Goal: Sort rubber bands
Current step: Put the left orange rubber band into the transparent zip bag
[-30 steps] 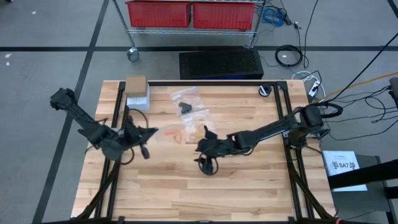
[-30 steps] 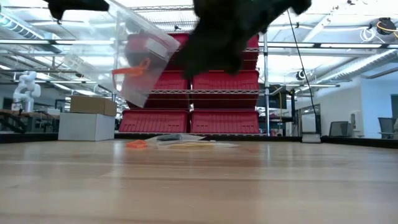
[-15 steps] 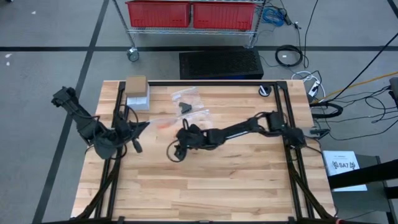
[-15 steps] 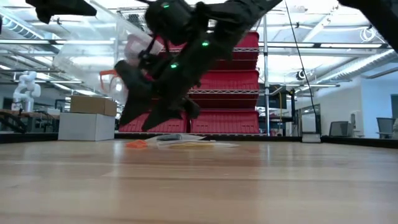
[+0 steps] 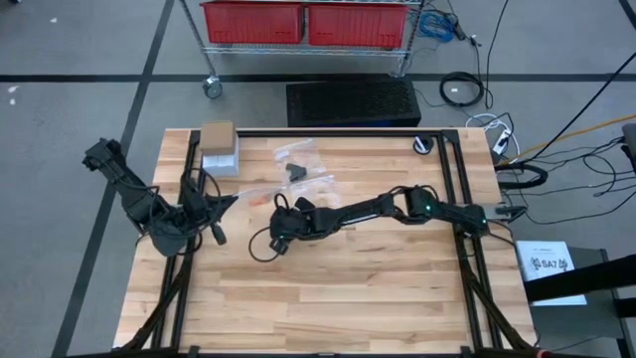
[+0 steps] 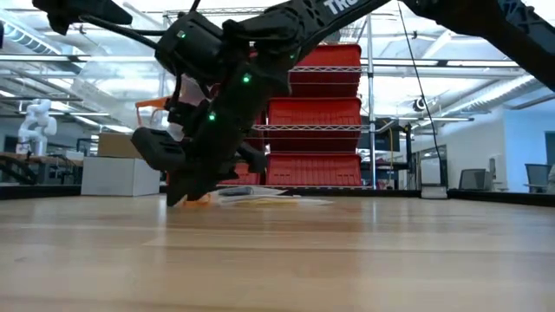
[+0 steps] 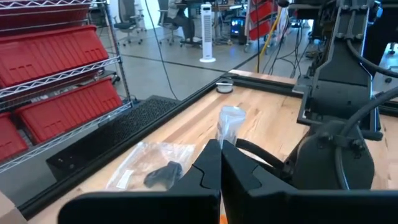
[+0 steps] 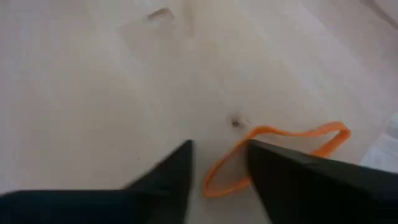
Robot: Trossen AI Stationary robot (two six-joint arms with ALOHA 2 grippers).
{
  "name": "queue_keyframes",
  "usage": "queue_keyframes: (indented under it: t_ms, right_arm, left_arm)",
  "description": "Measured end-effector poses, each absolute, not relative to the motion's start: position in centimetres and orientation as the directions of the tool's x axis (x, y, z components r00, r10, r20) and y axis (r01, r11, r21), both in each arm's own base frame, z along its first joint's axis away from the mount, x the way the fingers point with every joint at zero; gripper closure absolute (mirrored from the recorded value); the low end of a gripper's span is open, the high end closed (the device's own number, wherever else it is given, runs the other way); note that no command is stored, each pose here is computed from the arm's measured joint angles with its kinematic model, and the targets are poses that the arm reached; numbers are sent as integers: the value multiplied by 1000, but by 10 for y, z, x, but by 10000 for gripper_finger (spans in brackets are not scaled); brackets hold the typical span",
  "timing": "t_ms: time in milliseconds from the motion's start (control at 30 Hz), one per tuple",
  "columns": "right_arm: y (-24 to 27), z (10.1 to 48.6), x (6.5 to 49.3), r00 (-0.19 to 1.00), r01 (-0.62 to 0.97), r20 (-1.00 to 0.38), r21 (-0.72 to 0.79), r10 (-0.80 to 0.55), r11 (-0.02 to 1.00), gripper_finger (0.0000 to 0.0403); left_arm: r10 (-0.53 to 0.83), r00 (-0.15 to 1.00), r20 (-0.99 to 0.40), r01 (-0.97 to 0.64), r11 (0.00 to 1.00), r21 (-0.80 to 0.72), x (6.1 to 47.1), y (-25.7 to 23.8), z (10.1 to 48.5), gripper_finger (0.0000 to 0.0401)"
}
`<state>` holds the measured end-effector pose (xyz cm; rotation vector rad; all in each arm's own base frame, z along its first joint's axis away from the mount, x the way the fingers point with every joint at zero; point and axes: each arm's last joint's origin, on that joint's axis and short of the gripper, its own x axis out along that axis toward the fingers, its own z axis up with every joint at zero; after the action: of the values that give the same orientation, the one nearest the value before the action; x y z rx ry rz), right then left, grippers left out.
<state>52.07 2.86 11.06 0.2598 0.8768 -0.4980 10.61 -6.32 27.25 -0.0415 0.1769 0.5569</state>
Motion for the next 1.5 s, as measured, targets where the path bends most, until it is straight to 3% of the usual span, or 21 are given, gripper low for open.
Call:
queue_keyframes:
  t_ms: [100,133,233,533,700,867,1233,1500]
  right_arm:
    - [31,120,517,524,465,-800,-18,-292,885,372]
    - [32,124,515,518,443,-807,-32,-284,896,386]
    - [37,143,507,508,365,-834,-18,-216,931,391]
    - [55,243,493,711,101,-702,46,-40,994,402]
    - [63,291,473,769,131,-633,13,-93,991,400]
    - [68,262,473,668,259,-728,35,-153,965,366]
    - [71,173,498,546,411,-802,4,-242,912,226]
    - [59,132,509,518,429,-827,29,-220,903,192]
  left_arm:
    - [517,837,-178,-526,850,-5,105,-64,272,401]
    - [515,838,-178,-525,851,-6,105,-64,272,401]
    - [519,837,-176,-529,848,-16,105,-64,272,401]
    - [499,844,-195,-513,858,-23,107,-66,271,401]
    - [484,849,-212,-498,867,-13,109,-69,268,401]
    - [473,854,-216,-489,872,-29,113,-72,268,401]
    - [471,851,-231,-483,876,7,119,-78,263,401]
    - [471,850,-235,-480,877,18,120,-80,262,401]
